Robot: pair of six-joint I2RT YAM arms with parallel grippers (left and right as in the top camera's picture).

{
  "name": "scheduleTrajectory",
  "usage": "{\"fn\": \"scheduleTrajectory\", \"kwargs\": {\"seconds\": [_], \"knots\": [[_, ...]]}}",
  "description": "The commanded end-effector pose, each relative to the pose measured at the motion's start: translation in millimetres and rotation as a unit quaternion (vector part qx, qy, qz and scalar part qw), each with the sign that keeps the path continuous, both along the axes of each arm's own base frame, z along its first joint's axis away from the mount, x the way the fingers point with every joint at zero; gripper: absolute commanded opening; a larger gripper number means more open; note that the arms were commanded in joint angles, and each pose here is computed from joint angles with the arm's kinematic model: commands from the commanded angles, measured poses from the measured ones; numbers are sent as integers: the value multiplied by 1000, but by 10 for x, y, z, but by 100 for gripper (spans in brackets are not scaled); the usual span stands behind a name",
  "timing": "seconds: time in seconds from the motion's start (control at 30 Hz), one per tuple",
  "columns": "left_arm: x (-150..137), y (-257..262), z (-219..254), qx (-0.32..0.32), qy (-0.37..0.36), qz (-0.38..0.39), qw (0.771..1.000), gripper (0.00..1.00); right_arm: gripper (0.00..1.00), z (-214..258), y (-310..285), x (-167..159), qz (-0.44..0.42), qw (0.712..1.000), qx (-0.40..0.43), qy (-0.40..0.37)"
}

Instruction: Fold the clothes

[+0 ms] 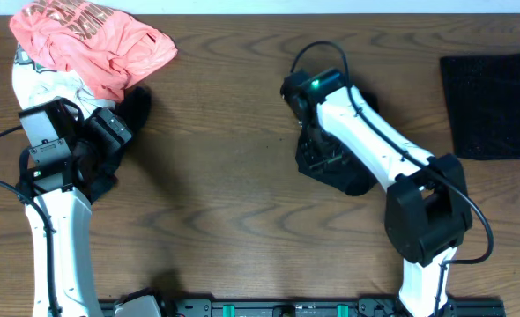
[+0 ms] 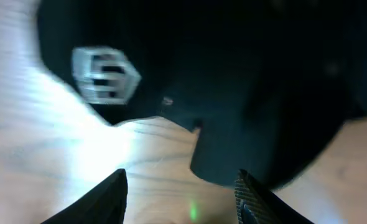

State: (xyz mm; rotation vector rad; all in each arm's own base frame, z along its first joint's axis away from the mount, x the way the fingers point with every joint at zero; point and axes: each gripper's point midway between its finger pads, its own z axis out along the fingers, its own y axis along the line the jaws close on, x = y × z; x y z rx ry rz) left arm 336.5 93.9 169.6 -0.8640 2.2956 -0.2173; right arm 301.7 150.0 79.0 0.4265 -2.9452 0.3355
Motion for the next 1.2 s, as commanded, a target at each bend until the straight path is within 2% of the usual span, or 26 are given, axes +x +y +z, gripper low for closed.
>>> {"fn": "scheduleTrajectory", "kwargs": {"seconds": [0.0,0.47,0.8,1.03,1.17], "knots": [[4,38,15,10,2,-1,1000,98,53,33,-223,-48,-98,990,-82,-53],[-2,36,10,9,4,-1,1000,98,52,478,-385,25,-140,979,-71,-131],[-2,36,10,9,4,-1,1000,98,47,-7,-505,-24,-107,987,-64,-101],[-3,37,9,9,4,-1,1000,98,36,-228,-532,-16,-104,986,-64,-113],[-3,36,9,9,4,-1,1000,98,33,-306,-591,26,-113,984,-63,-123]]}}
